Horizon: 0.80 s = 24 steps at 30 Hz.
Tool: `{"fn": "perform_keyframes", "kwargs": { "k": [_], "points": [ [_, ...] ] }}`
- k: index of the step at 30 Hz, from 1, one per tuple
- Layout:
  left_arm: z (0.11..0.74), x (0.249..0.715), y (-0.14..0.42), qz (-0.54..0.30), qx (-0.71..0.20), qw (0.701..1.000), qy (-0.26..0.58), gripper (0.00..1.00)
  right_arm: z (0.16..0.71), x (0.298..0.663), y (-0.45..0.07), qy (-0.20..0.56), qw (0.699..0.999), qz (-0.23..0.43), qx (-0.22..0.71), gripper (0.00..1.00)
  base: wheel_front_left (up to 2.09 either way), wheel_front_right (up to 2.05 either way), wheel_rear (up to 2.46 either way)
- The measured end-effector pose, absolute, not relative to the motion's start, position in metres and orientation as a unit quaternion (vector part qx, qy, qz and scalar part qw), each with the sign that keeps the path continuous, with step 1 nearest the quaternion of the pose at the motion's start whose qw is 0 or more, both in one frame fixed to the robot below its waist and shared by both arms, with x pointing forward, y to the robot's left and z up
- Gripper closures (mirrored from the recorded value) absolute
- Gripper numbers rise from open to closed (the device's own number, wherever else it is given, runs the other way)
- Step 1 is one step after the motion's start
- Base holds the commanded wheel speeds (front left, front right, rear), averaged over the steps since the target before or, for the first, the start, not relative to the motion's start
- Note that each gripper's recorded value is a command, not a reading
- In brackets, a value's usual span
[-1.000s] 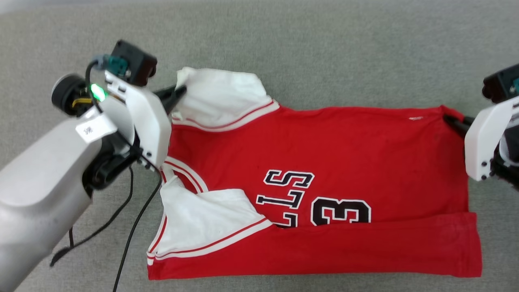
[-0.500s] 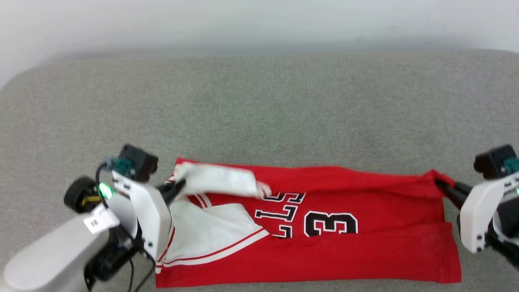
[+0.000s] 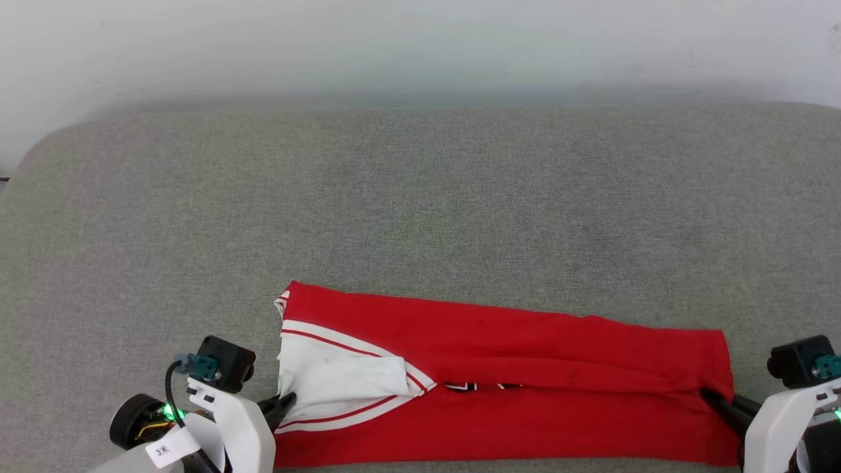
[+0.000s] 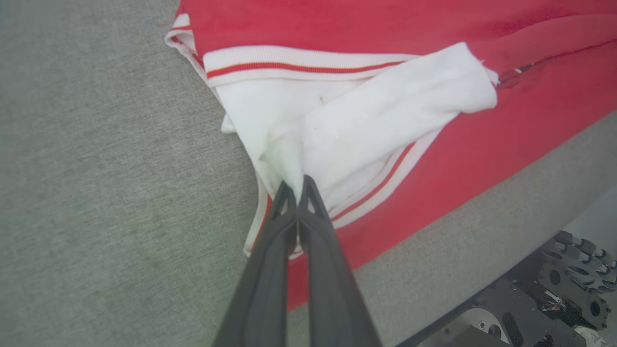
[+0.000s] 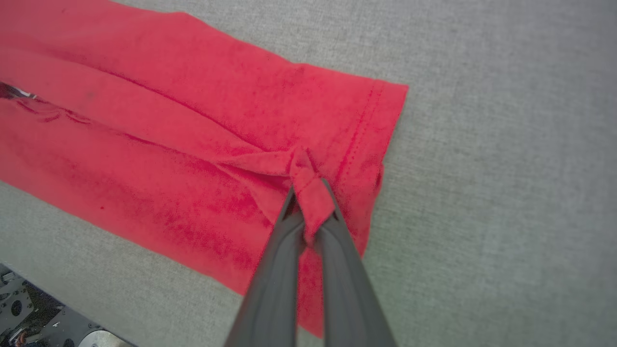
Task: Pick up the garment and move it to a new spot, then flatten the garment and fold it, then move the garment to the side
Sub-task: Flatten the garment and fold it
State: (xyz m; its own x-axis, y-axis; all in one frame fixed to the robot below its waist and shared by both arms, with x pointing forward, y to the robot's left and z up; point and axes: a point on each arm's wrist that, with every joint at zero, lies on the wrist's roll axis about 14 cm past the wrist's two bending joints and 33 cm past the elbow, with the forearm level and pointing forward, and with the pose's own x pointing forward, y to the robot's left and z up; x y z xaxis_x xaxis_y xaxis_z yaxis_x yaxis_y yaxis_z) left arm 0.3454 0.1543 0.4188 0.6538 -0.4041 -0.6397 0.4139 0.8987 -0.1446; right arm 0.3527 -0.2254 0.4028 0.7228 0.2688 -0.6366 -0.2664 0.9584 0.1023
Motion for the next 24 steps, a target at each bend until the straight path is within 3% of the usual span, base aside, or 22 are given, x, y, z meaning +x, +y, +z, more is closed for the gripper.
{"fn": "perform_keyframes", "kwargs": {
  "k": [7, 8, 9, 10, 19, 24],
  "points": [
    [0.400, 0.340, 0.153, -0.216, 0.001, 0.905, 0.366, 1.00, 0.384, 0.340, -0.224, 0.364, 0.922, 0.128, 0.032, 1.00, 0.00, 0.00, 0.00],
    [0.399, 0.340, 0.151, -0.215, -0.003, 0.906, 0.363, 0.90, 0.387, 0.342, -0.223, 0.353, 0.926, 0.126, 0.037, 0.60, 0.00, 0.00, 0.00],
    [0.401, 0.340, 0.151, -0.215, -0.005, 0.909, 0.357, 0.66, 0.391, 0.345, -0.223, 0.342, 0.931, 0.124, 0.042, 0.33, 0.00, 0.00, 0.00],
    [0.404, 0.342, 0.152, -0.211, -0.004, 0.915, 0.344, 0.00, 0.396, 0.347, -0.223, 0.331, 0.934, 0.125, 0.043, 0.00, 0.00, 0.00, 0.00],
    [0.458, 0.367, 0.163, -0.153, 0.006, 0.970, 0.192, 0.00, 0.460, 0.361, -0.226, 0.239, 0.959, 0.140, 0.055, 0.00, 0.00, 0.00, 0.00],
    [0.489, 0.376, 0.172, -0.115, 0.012, 0.987, 0.109, 0.00, 0.476, 0.367, -0.242, 0.244, 0.959, 0.135, 0.041, 0.00, 0.00, 0.00, 0.00]
  ]
}}
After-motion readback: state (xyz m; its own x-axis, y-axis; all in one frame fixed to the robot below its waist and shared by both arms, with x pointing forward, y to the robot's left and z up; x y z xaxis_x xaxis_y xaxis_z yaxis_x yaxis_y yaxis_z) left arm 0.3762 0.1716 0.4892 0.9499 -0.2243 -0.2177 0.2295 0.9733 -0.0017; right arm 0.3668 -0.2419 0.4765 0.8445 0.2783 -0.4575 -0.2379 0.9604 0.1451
